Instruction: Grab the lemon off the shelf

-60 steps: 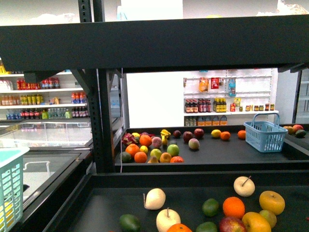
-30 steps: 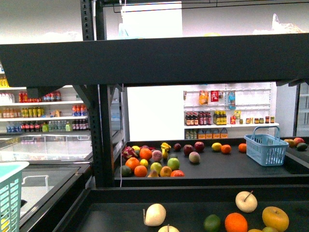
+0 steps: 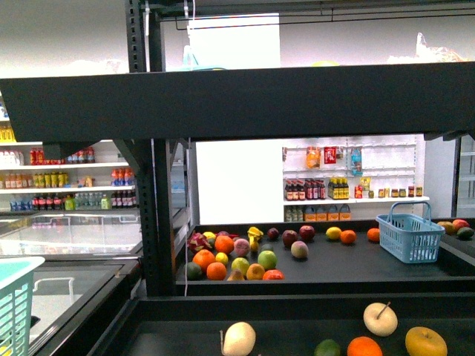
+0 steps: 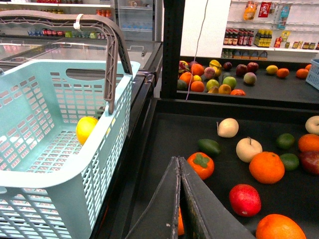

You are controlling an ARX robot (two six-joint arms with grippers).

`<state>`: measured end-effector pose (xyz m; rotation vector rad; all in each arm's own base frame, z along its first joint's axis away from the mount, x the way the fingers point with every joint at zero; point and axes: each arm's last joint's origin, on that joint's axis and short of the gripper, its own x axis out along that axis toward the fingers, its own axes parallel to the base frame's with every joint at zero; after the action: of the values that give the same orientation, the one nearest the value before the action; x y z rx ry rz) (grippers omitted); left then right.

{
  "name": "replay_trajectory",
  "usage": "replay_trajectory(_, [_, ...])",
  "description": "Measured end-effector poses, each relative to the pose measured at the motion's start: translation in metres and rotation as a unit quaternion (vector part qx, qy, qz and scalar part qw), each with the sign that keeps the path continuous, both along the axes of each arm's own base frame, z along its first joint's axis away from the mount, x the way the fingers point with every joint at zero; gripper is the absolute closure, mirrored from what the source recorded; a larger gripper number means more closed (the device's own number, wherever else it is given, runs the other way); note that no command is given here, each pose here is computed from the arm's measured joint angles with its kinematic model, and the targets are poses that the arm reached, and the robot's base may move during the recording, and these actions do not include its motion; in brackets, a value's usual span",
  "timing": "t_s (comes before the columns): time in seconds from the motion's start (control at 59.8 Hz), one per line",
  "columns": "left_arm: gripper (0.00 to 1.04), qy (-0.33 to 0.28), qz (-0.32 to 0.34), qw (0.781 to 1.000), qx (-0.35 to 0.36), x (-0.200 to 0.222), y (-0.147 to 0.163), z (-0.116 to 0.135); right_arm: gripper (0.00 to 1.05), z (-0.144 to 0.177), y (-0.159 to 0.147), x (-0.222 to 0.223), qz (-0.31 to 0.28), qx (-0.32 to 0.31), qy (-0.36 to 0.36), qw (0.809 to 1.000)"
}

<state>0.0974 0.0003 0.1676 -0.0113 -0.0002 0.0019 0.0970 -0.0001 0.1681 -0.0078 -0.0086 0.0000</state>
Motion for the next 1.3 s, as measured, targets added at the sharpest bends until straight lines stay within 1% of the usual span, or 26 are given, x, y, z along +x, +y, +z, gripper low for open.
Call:
replay_trajectory(0.234, [1.02, -0.001, 0.0, 1.0, 0.0, -0.0002, 0.0, -0.0005, 0.02, 0.0, 0.0, 0.0, 0.0, 0.0, 0.0, 1.0])
replay_trajectory(0.301, [0.89, -0.001, 0.0, 1.0, 0.0, -0.0002, 0.0, -0.0005, 0.02, 0.0002, 0.0, 0.0, 0.0, 0.0, 0.0, 1.0])
replay_trajectory(0.318, [0.87, -0.001, 0.0, 1.0, 0.0, -0.0002, 0.0, -0.0005, 0.02, 0.0, 0.0, 0.0, 0.0, 0.0, 0.0, 1.0])
replay_trajectory(0.385, [0.73, -0.001, 0.0, 1.0, 0.0, -0.0002, 0.0, -0.0005, 0.02, 0.0002, 0.0, 0.0, 0.0, 0.0, 0.0, 1.0])
replay_trajectory(0.401, [0.71, -0.001, 0.0, 1.0, 0.0, -0.0002, 0.0, -0.0005, 0.02, 0.0002, 0.0, 0.0, 0.0, 0.0, 0.0, 1.0])
replay_trajectory(0.468, [0.57, -0.001, 0.0, 1.0, 0.0, -0.0002, 0.0, -0.0005, 0.02, 0.0, 0.0, 0.0, 0.0, 0.0, 0.0, 1.0])
replay_trajectory(0.502, [0.53, -0.001, 0.0, 1.0, 0.0, -0.0002, 0.0, -0.0005, 0.02, 0.0, 0.0, 0.0, 0.0, 0.0, 0.0, 1.0])
replay_trajectory(0.552, [0.41, -0.001, 0.0, 1.0, 0.0, -0.0002, 0.0, -0.0005, 0.02, 0.0, 0.0, 0.0, 0.0, 0.0, 0.0, 1.0])
replay_trajectory(0.569, [0.39, -0.001, 0.0, 1.0, 0.0, -0.0002, 0.0, -0.0005, 0.02, 0.0, 0.0, 0.0, 0.0, 0.0, 0.0, 1.0])
replay_trajectory(0.619, [0.29, -0.001, 0.0, 1.0, 0.0, -0.0002, 0.0, -0.0005, 0.02, 0.0, 0.0, 0.0, 0.0, 0.0, 0.0, 1.0])
replay_trajectory(0.636, [0.27, -0.001, 0.0, 1.0, 0.0, -0.0002, 0.0, -0.0005, 0.02, 0.0, 0.0, 0.0, 0.0, 0.0, 0.0, 1.0])
replay_trajectory(0.652, [0.23, -0.001, 0.0, 1.0, 0.0, -0.0002, 0.0, -0.0005, 0.02, 0.0, 0.0, 0.0, 0.0, 0.0, 0.0, 1.0])
replay_trajectory(0.686, [0.13, -0.001, 0.0, 1.0, 0.0, -0.0002, 0.0, -0.0005, 0.02, 0.0002, 0.0, 0.0, 0.0, 0.0, 0.0, 1.0])
replay_trajectory(0.719, [0.06, -0.001, 0.0, 1.0, 0.001, -0.0002, 0.0, -0.0005, 0.02, 0.0, 0.0, 0.0, 0.0, 0.0, 0.0, 1.0])
replay_trajectory(0.769, [0.08, -0.001, 0.0, 1.0, 0.001, -0.0002, 0.0, -0.0005, 0.02, 0.0, 0.0, 0.0, 0.0, 0.0, 0.0, 1.0])
replay_trajectory(1.305, [0.08, -0.001, 0.0, 1.0, 0.001, -0.0002, 0.0, -0.0005, 0.02, 0.0001, 0.0, 0.0, 0.0, 0.0, 0.0, 1.0])
